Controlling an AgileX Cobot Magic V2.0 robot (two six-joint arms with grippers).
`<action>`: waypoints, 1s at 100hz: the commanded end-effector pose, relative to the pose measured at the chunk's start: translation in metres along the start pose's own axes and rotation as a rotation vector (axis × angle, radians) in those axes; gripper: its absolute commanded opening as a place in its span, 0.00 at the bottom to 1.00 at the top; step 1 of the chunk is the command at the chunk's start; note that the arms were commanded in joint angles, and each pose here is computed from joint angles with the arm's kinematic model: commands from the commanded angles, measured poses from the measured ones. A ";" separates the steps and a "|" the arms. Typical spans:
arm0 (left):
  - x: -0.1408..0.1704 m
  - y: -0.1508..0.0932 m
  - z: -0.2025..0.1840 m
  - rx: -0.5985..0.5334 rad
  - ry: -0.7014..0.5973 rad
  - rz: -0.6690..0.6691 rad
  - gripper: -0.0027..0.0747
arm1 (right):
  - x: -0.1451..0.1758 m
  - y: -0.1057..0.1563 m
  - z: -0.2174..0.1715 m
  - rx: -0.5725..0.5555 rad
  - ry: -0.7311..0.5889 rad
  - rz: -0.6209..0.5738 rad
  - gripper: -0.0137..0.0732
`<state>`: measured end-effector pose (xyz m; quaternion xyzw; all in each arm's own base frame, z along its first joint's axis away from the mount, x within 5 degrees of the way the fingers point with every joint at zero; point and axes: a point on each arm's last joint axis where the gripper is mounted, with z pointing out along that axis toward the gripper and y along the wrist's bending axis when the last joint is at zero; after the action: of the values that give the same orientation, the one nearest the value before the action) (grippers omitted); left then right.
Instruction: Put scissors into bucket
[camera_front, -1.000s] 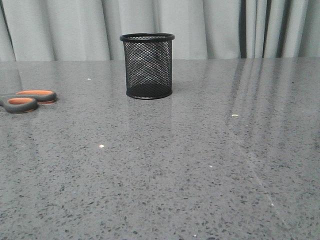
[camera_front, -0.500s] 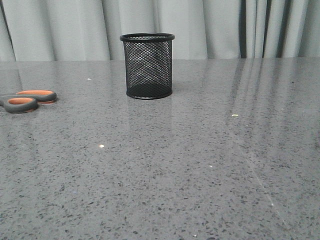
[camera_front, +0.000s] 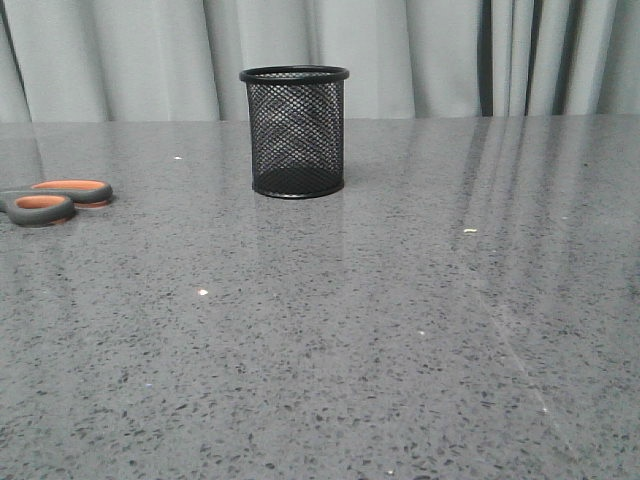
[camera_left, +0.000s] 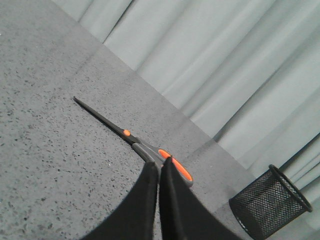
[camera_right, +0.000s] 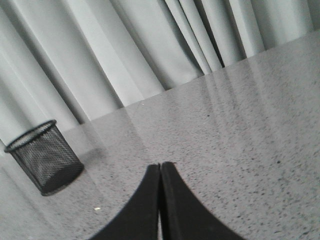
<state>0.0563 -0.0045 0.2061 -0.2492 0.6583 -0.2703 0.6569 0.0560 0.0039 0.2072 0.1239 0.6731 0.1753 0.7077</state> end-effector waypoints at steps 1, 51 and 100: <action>-0.005 -0.003 -0.003 0.032 -0.045 -0.050 0.01 | -0.018 0.004 -0.004 -0.012 -0.121 0.050 0.08; -0.092 -0.100 -0.012 0.055 0.122 0.478 0.01 | -0.100 0.057 0.006 -0.080 0.110 -0.192 0.10; -0.134 -0.142 0.034 0.023 0.478 0.836 0.01 | -0.150 0.082 0.069 -0.042 0.487 -0.360 0.09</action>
<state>0.0768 -0.0171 0.3885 0.0890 0.8364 -0.0550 0.5381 0.1045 0.0206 0.3639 -0.0424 0.8406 0.1003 0.5306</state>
